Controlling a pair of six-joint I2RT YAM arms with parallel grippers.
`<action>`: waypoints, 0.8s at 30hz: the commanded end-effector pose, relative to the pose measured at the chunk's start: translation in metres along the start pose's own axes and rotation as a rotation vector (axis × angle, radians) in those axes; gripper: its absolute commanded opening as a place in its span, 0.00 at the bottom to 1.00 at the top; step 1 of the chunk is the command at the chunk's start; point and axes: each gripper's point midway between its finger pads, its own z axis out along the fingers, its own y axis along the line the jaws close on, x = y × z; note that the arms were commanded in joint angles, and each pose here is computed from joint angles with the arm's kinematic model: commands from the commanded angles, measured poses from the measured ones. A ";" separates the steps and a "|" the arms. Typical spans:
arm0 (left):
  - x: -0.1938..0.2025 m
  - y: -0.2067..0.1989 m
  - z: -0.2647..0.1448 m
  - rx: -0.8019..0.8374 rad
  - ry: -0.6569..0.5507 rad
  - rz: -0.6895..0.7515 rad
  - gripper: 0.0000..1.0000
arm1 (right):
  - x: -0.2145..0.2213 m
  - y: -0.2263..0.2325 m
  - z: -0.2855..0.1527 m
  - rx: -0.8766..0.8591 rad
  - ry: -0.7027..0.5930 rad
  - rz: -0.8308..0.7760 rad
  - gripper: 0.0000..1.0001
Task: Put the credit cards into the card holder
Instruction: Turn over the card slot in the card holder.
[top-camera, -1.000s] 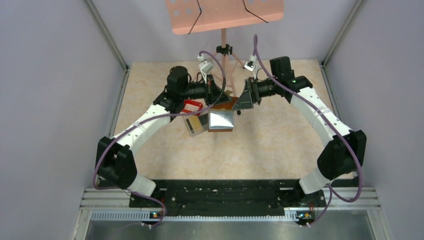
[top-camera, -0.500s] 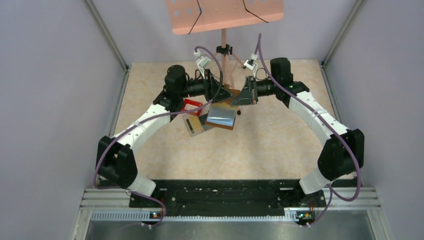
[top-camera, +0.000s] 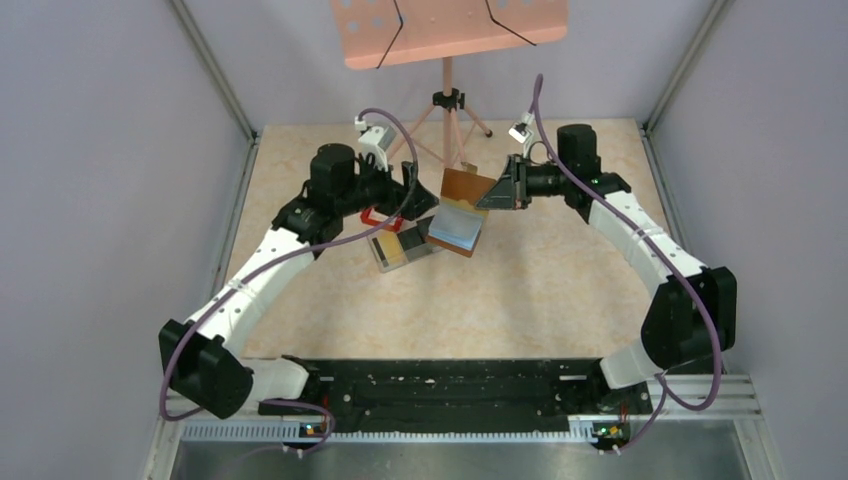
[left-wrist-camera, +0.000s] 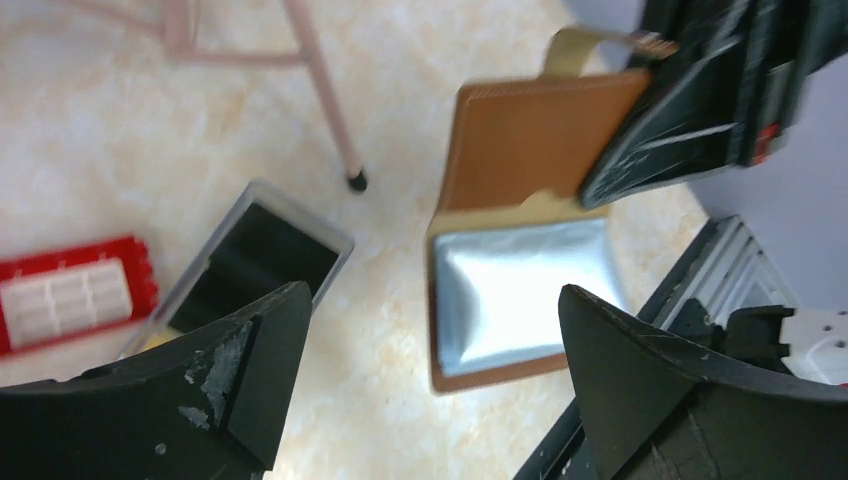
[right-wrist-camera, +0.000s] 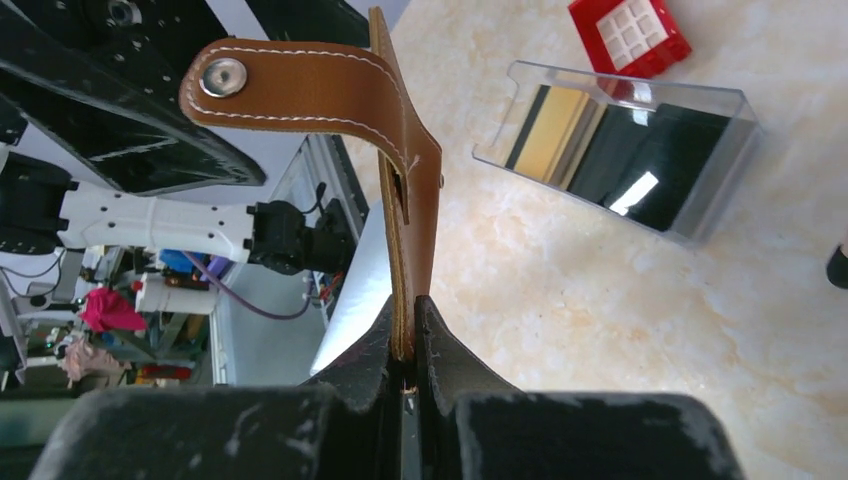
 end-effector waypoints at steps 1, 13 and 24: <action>0.044 0.034 -0.009 -0.183 0.167 -0.103 0.99 | -0.012 0.005 -0.014 0.025 -0.064 -0.045 0.00; 0.072 0.042 0.018 -0.165 0.311 -0.205 0.84 | -0.012 0.003 -0.014 0.030 -0.062 -0.029 0.00; 0.052 0.025 0.027 -0.074 0.270 -0.214 0.65 | -0.006 -0.007 -0.011 0.053 -0.039 -0.014 0.00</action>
